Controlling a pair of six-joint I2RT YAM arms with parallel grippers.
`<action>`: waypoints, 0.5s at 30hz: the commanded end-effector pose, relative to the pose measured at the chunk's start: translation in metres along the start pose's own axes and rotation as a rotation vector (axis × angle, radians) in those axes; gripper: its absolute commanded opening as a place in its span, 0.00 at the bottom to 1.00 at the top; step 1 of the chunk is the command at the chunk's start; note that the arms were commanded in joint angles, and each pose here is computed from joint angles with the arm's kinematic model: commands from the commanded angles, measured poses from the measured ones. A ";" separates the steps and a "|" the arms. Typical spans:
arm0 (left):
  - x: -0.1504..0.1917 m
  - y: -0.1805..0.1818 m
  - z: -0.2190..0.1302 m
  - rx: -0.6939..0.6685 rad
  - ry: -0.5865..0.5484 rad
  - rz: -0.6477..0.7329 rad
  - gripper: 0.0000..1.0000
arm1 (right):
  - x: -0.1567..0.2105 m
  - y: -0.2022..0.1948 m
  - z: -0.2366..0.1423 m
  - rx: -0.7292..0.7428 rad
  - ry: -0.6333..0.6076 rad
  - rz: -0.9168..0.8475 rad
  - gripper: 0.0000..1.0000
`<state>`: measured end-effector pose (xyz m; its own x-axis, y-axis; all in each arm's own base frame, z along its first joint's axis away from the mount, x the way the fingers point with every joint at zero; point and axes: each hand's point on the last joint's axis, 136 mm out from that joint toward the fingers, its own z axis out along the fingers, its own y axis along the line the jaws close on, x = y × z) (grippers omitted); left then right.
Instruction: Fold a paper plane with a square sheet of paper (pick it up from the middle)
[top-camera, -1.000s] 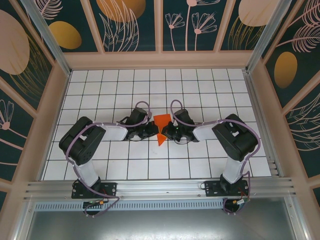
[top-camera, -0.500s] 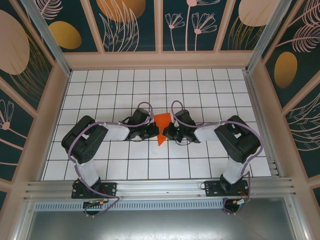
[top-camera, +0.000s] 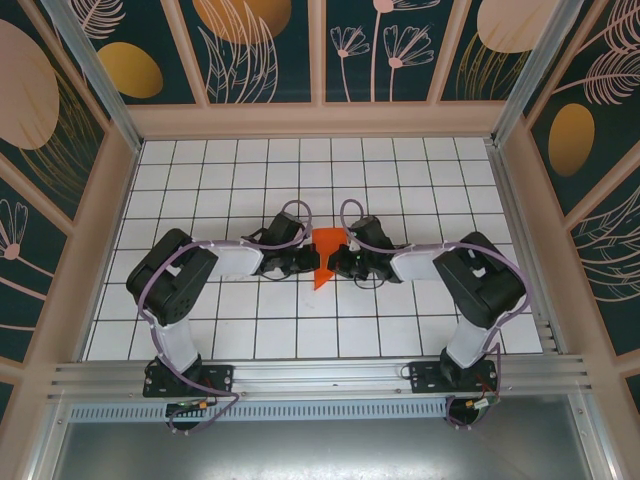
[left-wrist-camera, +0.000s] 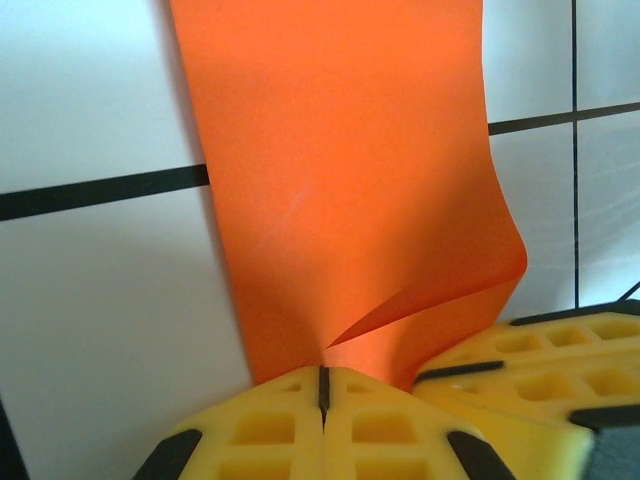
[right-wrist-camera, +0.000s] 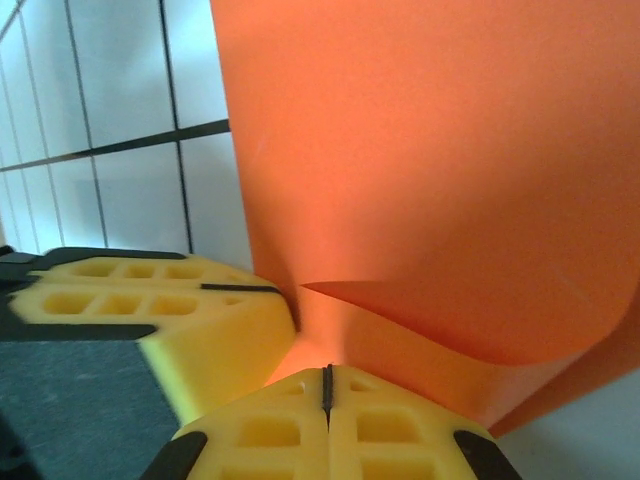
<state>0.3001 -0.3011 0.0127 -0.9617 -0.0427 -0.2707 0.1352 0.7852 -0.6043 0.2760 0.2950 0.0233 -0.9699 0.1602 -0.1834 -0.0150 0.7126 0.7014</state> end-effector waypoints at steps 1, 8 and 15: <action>0.031 0.062 0.011 -0.226 0.085 -0.023 0.00 | -0.004 -0.009 0.002 0.044 -0.004 -0.014 0.00; 0.039 0.076 0.010 -0.281 0.101 -0.027 0.00 | -0.009 -0.049 -0.012 0.106 -0.041 0.069 0.00; 0.041 0.081 0.011 -0.300 0.111 -0.020 0.00 | -0.039 -0.042 -0.049 0.091 -0.157 0.078 0.00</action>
<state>0.3011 -0.3009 0.0114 -0.9570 -0.0210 -0.2892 0.1596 0.7945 -0.5859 0.2958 0.2403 0.0206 -0.9391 0.2918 -0.1814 0.0941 0.7262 0.6810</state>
